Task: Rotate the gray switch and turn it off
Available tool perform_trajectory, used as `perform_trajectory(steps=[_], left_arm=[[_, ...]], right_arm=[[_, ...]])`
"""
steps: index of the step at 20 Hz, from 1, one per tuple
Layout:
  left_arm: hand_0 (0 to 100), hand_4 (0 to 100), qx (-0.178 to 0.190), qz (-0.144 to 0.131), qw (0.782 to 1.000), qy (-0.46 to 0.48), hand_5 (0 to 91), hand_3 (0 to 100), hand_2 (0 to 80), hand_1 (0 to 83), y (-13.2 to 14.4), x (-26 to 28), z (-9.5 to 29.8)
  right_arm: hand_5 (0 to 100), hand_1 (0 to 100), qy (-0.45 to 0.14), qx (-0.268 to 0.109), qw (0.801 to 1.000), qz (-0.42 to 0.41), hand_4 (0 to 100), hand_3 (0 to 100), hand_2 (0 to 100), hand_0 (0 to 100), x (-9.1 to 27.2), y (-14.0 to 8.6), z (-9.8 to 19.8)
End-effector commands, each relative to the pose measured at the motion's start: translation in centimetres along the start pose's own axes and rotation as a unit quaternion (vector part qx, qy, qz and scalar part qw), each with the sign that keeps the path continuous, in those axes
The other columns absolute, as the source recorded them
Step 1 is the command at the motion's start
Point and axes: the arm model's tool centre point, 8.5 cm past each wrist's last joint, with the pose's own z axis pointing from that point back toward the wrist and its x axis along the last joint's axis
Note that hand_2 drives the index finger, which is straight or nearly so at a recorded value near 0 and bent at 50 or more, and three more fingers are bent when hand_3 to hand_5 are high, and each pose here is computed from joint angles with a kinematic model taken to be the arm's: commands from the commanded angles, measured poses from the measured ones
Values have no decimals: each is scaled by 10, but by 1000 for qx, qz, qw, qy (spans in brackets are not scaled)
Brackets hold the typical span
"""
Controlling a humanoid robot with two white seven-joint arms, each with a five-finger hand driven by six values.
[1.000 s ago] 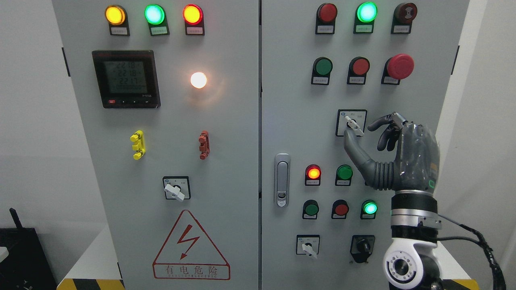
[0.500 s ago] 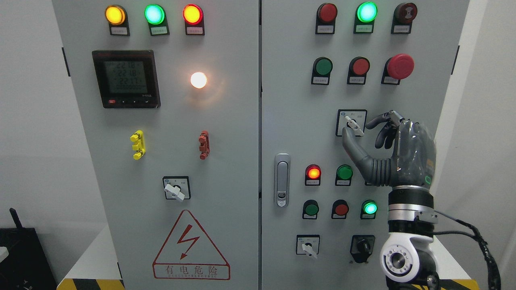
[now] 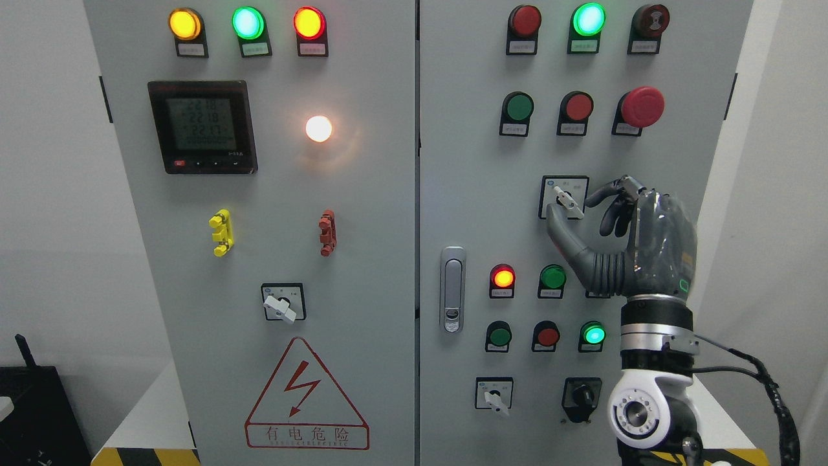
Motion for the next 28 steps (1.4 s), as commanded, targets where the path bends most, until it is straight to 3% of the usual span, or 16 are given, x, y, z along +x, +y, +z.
perform_trajectory(steps=[1, 21, 28], left_arm=[[120, 0, 0, 14, 1000, -17, 0, 0, 0, 389, 0, 15, -1], [120, 0, 0, 14, 1000, -17, 0, 0, 0, 389, 0, 15, -1], [120, 0, 0, 15, 1000, -17, 0, 0, 0, 389, 0, 15, -1]], right_arm=[[1000, 472, 4, 5, 1000, 1, 952, 926, 599, 91, -2, 4, -2], [1000, 458, 2, 10, 1000, 1, 958, 948, 626, 129, 0, 8, -6], [1000, 451, 3, 10, 1000, 2, 959, 950, 633, 185, 0, 9, -7]])
